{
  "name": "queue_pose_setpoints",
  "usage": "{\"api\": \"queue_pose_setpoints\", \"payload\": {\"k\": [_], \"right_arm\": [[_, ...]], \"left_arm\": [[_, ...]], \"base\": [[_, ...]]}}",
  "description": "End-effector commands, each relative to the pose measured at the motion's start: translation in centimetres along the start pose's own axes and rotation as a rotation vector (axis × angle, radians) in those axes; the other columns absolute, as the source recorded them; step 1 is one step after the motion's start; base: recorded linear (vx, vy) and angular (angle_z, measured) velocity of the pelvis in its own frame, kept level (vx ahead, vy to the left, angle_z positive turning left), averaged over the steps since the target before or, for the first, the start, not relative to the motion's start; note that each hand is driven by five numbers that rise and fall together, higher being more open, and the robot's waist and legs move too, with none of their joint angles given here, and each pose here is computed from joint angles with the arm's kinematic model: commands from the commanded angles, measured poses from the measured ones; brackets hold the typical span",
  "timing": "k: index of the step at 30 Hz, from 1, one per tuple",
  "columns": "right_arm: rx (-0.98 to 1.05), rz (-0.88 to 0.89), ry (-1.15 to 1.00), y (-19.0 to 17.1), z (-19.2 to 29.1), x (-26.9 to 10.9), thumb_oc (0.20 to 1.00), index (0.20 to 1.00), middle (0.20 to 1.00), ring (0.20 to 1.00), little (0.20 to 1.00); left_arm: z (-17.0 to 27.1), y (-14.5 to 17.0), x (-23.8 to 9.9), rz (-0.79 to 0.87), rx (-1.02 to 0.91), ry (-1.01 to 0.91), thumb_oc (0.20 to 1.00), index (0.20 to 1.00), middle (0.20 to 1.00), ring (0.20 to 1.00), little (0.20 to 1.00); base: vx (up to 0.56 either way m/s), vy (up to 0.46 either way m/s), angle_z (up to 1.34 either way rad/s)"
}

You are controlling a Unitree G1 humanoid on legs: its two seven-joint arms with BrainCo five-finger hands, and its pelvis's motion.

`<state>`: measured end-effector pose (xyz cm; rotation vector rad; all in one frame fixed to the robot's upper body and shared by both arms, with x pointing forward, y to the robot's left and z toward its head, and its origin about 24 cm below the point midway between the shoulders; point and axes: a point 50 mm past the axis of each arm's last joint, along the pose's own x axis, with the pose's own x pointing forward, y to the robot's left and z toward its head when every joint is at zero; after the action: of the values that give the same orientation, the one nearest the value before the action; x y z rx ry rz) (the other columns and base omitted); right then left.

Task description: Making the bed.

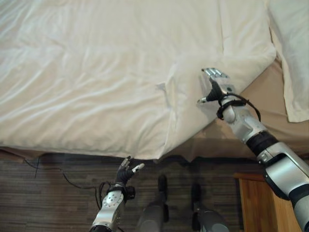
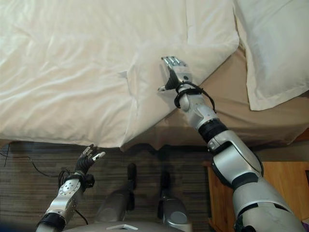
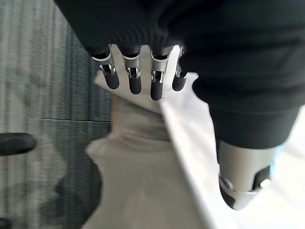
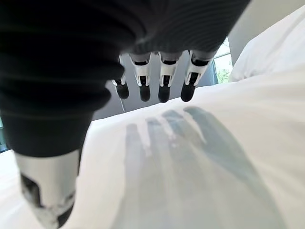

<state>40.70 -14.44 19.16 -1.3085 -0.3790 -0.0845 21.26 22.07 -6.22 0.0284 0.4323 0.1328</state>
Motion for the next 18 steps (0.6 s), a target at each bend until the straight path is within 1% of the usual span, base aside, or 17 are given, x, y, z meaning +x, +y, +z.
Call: {"api": "queue_pose_setpoints", "payload": {"k": [1, 7, 13, 14, 15, 16, 18], "right_arm": [[-0.005, -0.163, -0.036, -5.5, 1.6, 2.7, 1.0, 1.0, 1.0, 1.0, 1.0], [-0.012, -0.18, -0.036, -6.5, 1.9, 3.3, 1.0, 1.0, 1.0, 1.0, 1.0], [0.034, -0.205, -0.061, -7.1, 2.9, 3.5, 1.0, 1.0, 1.0, 1.0, 1.0], [0.044, -0.204, -0.059, -7.1, 2.9, 3.5, 0.868, 0.868, 0.868, 0.868, 0.868], [0.045, -0.197, -0.057, -6.9, 2.9, 3.5, 0.216, 0.216, 0.216, 0.216, 0.216], [0.047, -0.193, -0.057, -6.8, 3.0, 3.5, 0.2, 0.2, 0.2, 0.2, 0.2], [0.049, -0.181, -0.048, -6.4, 2.8, 3.4, 0.2, 0.2, 0.2, 0.2, 0.2]], "left_arm": [[3.7, 1.5, 1.3, 0.012, 0.042, -0.136, 1.0, 1.0, 1.0, 1.0, 1.0], [4.7, 1.2, 1.6, -0.006, 0.037, -0.177, 1.0, 1.0, 1.0, 1.0, 1.0], [5.3, 1.2, 1.6, -0.01, 0.015, -0.199, 1.0, 1.0, 1.0, 1.0, 1.0], [5.4, 1.1, 1.6, -0.012, 0.014, -0.2, 1.0, 1.0, 1.0, 1.0, 1.0], [5.5, 1.0, 1.7, -0.013, 0.015, -0.206, 1.0, 1.0, 1.0, 1.0, 1.0], [5.6, 0.9, 1.7, -0.017, 0.019, -0.205, 1.0, 1.0, 1.0, 1.0, 1.0], [5.6, 0.9, 1.8, -0.02, 0.025, -0.202, 1.0, 1.0, 1.0, 1.0, 1.0]], "base": [[-0.04, 0.003, 0.07], [-0.04, 0.005, 0.02], [-0.04, 0.006, 0.01], [-0.07, 0.021, 0.0], [-0.05, 0.01, 0.0], [-0.05, 0.008, 0.0], [-0.02, 0.0, 0.0]]}}
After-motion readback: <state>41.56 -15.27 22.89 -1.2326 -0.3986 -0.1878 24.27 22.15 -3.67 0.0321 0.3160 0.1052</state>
